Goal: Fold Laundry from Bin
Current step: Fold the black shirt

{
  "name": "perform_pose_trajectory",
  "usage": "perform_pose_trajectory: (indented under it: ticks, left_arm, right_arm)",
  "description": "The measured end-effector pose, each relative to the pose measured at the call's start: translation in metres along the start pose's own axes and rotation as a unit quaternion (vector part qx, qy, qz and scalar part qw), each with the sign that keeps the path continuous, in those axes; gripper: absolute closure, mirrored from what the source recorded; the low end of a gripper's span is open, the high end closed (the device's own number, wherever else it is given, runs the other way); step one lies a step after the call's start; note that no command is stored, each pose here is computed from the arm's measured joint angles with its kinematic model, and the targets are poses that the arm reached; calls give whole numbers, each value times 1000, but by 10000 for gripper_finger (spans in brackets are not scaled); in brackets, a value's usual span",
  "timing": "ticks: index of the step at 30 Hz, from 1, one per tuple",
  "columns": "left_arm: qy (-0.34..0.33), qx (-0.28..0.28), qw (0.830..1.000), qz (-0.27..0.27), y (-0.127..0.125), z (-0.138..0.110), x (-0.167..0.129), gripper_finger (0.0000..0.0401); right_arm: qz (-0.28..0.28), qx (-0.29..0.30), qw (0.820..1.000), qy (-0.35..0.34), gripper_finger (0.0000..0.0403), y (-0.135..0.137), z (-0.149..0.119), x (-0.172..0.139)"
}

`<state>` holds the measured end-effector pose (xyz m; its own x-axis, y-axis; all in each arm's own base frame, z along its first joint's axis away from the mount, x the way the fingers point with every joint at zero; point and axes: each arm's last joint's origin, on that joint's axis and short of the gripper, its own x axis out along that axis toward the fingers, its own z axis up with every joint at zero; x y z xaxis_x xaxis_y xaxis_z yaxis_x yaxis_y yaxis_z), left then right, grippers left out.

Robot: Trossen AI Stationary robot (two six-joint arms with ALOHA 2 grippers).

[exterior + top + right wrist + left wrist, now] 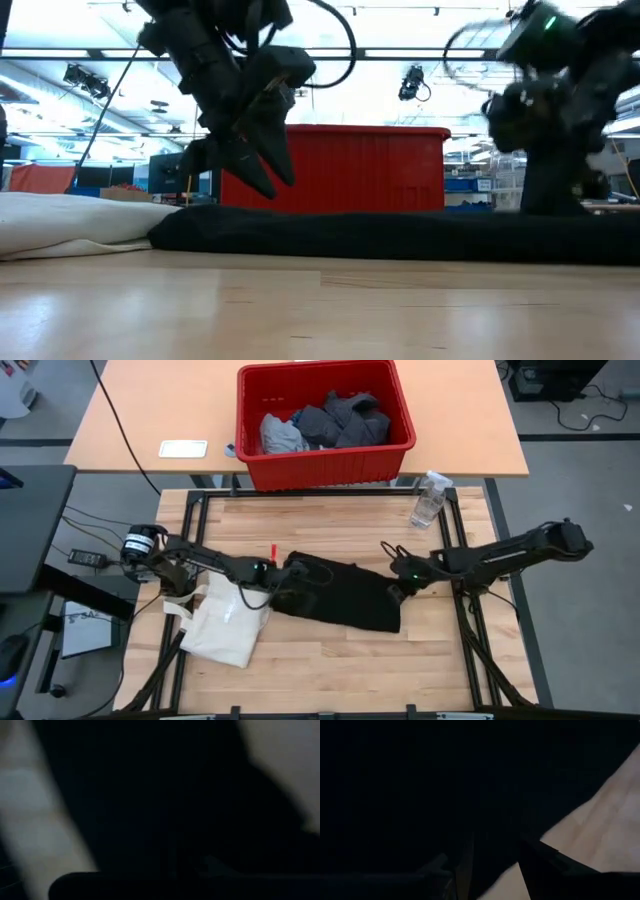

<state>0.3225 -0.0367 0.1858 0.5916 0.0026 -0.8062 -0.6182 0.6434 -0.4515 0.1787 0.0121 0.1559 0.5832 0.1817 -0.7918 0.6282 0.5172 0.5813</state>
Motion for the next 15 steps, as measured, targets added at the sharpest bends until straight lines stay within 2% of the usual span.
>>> perform_pose_trajectory:
  ticks: [3, 5, 7, 9, 12, 15]
  left_arm:
    - [4, -16, 999, -32, -5, 1, -11, 248]
    - [-11, -20, 998, -50, -13, -3, -20, 248]
    - [-30, -19, 998, -57, -19, -7, -26, 248]
    - [-54, -15, 997, -43, -22, -11, -27, 248]
    - [-88, -9, 996, -11, -22, -15, -24, 248]
    - [-92, 8, 996, 2, -21, -16, -19, 248]
  right_arm:
    - [126, -24, 991, -45, 390, 26, -3, -18]
    - [170, -29, 978, -114, 384, 35, 2, -30]
    - [157, -24, 970, -186, 382, 34, 9, -35]
    - [130, -17, 965, -227, 384, 28, 19, -37]
    - [86, -20, 967, -239, 394, 17, 31, -32]
    - [51, -28, 972, -230, 398, 10, 37, -23]
